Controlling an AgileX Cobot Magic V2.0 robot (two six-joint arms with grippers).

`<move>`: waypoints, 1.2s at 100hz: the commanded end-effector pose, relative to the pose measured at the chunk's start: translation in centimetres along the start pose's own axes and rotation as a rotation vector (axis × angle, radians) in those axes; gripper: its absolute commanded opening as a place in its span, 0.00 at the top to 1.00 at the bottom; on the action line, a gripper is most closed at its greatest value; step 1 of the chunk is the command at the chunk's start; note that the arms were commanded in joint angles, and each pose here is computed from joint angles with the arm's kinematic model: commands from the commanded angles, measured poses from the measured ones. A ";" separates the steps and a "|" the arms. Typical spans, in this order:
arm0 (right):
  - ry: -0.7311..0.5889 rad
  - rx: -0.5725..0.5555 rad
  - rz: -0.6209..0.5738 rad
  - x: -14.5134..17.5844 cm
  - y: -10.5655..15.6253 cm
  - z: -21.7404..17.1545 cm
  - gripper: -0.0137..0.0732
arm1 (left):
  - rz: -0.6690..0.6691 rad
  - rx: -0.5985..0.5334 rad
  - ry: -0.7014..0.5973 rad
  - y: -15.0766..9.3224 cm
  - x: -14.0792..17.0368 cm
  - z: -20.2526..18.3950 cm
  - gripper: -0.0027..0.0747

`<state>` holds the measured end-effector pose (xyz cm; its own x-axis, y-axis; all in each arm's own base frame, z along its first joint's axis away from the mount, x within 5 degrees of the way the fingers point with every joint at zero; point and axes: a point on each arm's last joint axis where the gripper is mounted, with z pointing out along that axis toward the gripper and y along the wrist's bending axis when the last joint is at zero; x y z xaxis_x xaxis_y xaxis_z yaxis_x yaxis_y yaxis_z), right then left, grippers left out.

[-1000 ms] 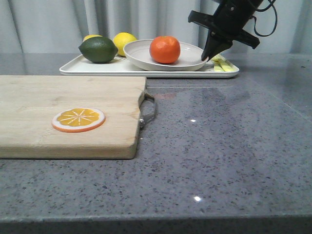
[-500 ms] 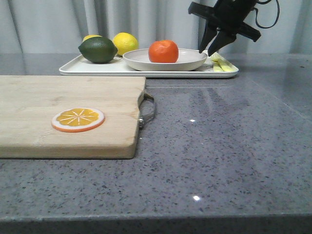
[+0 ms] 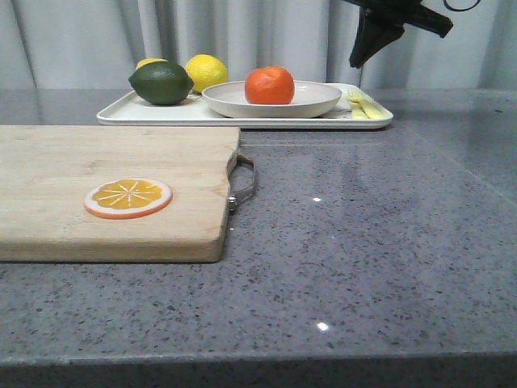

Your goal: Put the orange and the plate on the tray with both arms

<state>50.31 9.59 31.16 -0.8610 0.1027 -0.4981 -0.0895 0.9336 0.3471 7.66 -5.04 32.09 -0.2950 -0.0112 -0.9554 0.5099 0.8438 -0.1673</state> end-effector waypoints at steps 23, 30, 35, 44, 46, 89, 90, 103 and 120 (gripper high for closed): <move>-0.075 -0.020 -0.090 0.2 3.5 -8.9 0.92 | -0.012 -0.005 -0.103 -0.1 -1.6 -0.3 0.99; -0.076 -0.015 -0.111 0.6 4.1 -10.0 0.92 | -0.012 -0.005 -0.103 -0.1 -1.6 -0.3 0.99; -0.074 -0.006 -0.125 1.0 4.6 -10.6 0.92 | -0.012 -0.005 -0.103 -0.1 -1.6 -0.3 0.99; -0.083 0.006 -0.153 1.8 5.7 -11.7 0.92 | -0.012 -0.005 -0.103 -0.1 -1.6 -0.3 0.99; -0.080 0.008 -0.161 2.0 5.9 -11.7 0.92 | -0.012 -0.005 -0.103 -0.1 -1.6 -0.3 0.99; -0.206 -0.012 -0.228 7.4 8.4 -18.0 0.92 | -0.012 -0.005 -0.101 -0.1 -1.6 -0.3 0.99; -0.200 -0.010 -0.226 7.6 8.3 -17.8 0.92 | -0.012 -0.005 -0.101 -0.1 -1.6 -0.3 0.99; -0.273 -0.023 -0.221 10.0 7.7 -20.0 0.92 | -0.013 -0.004 -0.101 -0.1 -1.6 -0.3 0.99; -0.350 -0.035 -0.213 13.9 6.3 -21.4 0.92 | -0.024 0.000 -0.100 -0.1 -1.6 -0.3 0.99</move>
<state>29.52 10.56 41.71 -0.7189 -0.0171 -0.6949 -0.2461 0.9412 0.2315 7.65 -5.05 32.10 -0.2963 -0.0146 -0.9550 0.5102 0.8429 -0.1711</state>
